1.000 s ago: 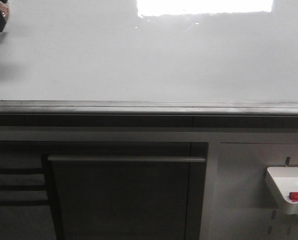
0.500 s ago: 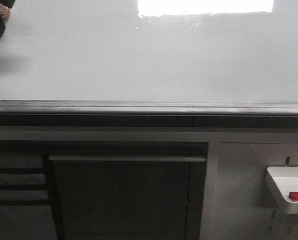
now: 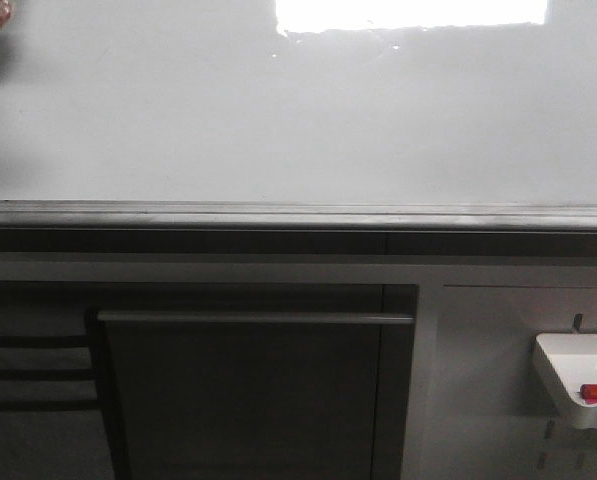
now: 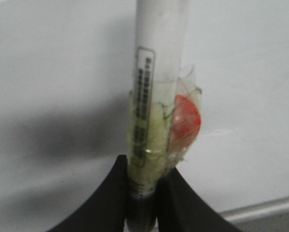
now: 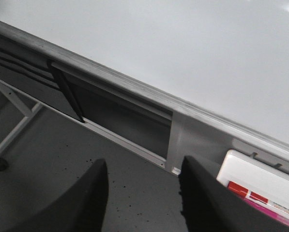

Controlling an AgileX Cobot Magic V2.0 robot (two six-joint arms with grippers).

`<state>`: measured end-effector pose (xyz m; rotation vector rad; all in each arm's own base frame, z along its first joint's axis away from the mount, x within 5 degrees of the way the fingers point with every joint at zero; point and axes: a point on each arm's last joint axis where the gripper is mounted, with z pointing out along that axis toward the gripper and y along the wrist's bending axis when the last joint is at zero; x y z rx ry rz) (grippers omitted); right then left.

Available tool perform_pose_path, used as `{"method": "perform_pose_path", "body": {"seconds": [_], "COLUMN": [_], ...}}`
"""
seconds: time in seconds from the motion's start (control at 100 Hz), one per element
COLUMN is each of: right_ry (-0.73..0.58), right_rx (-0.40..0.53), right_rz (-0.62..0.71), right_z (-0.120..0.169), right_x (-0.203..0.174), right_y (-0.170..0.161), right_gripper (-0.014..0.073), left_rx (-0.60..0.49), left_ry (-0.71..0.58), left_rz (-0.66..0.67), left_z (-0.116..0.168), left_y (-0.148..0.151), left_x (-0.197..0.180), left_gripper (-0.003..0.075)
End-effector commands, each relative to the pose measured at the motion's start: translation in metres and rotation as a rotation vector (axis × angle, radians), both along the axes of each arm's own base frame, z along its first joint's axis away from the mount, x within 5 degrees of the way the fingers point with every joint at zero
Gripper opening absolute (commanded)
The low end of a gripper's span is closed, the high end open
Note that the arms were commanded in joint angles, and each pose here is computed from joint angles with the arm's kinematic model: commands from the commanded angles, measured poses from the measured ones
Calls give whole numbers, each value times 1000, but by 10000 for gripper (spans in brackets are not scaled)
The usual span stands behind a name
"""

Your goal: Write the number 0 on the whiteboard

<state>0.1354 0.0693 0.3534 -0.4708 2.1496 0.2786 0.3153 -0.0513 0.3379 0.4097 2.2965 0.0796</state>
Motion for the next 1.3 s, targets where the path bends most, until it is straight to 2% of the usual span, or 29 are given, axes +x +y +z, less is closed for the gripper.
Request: {"method": "perform_pose_path", "body": {"seconds": [0.0, 0.18, 0.29, 0.4, 0.56, 0.74, 0.96, 1.15, 1.29], "right_ry": [-93, -84, -68, -7, 79, 67, 68, 88, 94], "right_rx": [15, -15, -16, -14, -63, -94, -169, -208, -222], "right_rz": [-34, -122, -118, -23, 221, 461, 722, 864, 889], "right_z": [19, 19, 17, 16, 15, 27, 31, 23, 22], "right_x": [-4, -12, -8, -2, 8, 15, 15, 14, 13], "right_y": [-9, -26, -25, -13, 8, 30, 61, 87, 92], "right_gripper": [309, 309, 309, 309, 309, 309, 309, 309, 309], "left_rx": [25, 85, 104, 152, 195, 237, 285, 291, 291], "left_ry": [-125, -109, -85, -61, -25, 65, 93, 94, 94], "left_rz": [-92, -329, -487, -666, -848, -963, -1091, -1130, -1130], "left_z": [39, 55, 56, 51, 42, 23, 8, 6, 6], "left_y": [-11, -48, -76, -105, -138, -166, -191, -198, -198], "left_x": [-25, -75, -98, -119, -142, -157, -174, -182, -182], "left_gripper": [-20, -20, -20, -20, -20, -20, -20, -20, -20]}}
